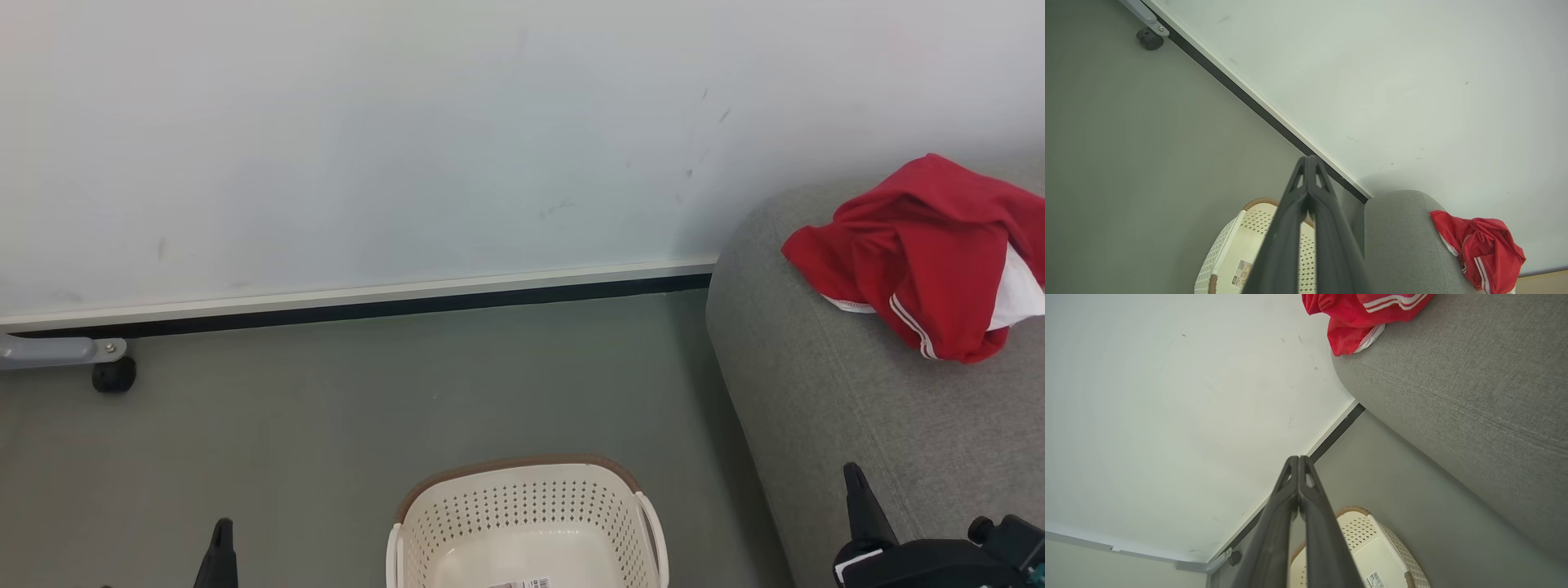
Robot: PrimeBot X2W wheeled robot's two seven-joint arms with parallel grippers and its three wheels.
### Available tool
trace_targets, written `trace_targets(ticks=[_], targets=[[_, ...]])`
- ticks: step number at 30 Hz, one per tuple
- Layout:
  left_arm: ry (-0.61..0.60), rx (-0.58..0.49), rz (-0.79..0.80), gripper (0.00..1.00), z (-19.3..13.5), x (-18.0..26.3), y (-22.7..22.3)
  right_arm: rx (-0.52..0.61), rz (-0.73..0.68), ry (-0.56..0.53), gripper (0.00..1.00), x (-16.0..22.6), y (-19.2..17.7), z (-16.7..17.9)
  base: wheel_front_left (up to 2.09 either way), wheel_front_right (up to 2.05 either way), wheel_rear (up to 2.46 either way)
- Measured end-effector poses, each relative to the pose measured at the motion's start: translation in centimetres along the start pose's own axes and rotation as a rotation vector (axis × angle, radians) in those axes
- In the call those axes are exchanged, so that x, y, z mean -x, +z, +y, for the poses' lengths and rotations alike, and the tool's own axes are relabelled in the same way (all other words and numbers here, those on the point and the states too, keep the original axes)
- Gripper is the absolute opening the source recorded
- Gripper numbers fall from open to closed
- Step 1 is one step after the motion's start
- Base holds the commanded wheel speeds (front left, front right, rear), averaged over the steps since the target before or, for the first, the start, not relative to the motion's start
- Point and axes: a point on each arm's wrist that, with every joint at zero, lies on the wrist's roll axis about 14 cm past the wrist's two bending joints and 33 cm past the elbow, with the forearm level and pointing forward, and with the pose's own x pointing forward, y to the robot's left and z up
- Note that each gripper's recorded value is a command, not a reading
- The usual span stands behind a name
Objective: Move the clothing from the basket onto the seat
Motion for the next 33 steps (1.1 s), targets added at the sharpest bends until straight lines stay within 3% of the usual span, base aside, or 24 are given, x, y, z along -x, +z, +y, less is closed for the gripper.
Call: trace_targets(ticks=[33], targets=[[-0.095,0.461,0.034,0.00,-2.3,-1.8,0.6,-0.481,-0.021,0.027,0.00,-1.1,1.9,-0.6,0.00,0.00,0.00]])
